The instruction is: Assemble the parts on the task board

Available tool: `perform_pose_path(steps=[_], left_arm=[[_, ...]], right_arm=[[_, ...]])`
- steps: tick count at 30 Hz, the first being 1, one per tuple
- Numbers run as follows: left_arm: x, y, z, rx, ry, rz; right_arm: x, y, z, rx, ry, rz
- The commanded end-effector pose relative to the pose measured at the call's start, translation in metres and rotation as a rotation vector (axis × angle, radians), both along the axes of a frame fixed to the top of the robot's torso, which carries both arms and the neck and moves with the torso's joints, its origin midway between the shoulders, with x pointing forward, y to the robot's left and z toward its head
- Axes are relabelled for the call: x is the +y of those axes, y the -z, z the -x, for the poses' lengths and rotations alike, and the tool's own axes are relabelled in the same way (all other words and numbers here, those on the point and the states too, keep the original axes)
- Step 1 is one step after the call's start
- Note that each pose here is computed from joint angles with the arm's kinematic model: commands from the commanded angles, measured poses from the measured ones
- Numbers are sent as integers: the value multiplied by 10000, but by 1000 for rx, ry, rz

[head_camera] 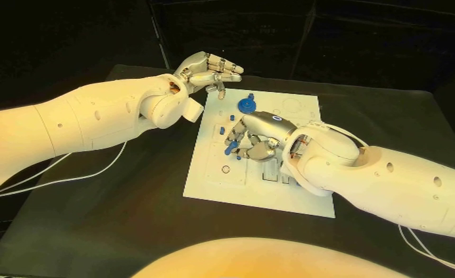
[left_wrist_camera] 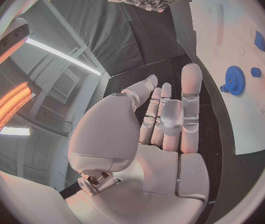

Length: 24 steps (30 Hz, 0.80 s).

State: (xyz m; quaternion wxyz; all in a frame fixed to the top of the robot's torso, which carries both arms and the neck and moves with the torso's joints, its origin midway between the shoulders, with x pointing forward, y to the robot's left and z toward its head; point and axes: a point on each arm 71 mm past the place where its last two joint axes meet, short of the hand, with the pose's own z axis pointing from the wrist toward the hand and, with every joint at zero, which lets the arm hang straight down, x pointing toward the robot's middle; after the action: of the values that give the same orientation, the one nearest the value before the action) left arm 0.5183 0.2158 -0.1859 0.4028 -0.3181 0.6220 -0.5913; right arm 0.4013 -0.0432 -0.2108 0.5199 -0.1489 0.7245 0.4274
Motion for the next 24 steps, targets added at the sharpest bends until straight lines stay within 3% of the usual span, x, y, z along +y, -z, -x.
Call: perform_pose_path(steps=[1, 9, 24], left_arm=[[-21, -15, -2, -2, 12, 10], [-39, -13, -6, -2, 15, 11], [-57, -10, -11, -1, 19, 12]], right_arm=[[74, 55, 45, -16, -73, 33], [169, 202, 62, -9, -102, 99], [187, 290, 53, 15, -112, 169]])
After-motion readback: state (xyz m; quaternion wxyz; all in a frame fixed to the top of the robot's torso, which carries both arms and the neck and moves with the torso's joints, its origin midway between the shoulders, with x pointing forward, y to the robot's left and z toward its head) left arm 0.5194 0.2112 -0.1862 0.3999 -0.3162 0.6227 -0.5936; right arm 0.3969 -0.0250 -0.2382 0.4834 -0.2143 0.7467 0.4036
